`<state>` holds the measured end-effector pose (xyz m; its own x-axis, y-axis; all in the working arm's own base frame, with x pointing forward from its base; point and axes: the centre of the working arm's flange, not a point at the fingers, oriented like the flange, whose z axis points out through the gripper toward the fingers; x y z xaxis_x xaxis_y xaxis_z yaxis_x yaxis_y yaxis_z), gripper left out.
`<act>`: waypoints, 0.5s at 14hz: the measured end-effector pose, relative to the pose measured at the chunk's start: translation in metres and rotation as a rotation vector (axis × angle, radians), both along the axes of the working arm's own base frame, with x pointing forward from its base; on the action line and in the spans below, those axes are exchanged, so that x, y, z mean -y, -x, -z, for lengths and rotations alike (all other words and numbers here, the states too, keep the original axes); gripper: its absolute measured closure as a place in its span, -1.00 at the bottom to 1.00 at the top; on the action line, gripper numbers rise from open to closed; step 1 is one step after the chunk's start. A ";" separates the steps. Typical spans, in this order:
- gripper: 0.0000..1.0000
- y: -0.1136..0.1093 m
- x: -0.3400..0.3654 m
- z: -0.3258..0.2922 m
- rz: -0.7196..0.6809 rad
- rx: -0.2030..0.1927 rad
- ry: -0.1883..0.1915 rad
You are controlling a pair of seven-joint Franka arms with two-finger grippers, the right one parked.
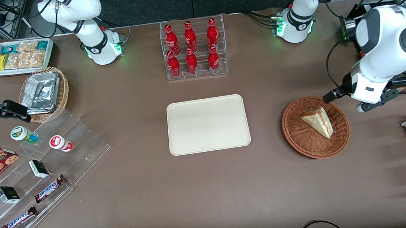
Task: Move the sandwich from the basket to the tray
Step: 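Move the left gripper over the wrapped sandwich in the wicker basket, then lower the left gripper, close on the sandwich, and lift it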
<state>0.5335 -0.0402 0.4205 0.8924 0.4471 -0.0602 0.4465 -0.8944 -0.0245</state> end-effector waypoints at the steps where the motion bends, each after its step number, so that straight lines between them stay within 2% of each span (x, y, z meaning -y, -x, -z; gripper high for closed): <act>1: -1.00 0.001 0.000 0.012 -0.042 0.010 -0.001; 3: -1.00 0.000 -0.001 0.032 -0.098 0.019 -0.006; 7: -1.00 -0.003 -0.002 0.067 -0.138 0.006 -0.034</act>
<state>0.5365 -0.0381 0.3534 0.8228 0.5670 -0.0383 0.5651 -0.8235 -0.0506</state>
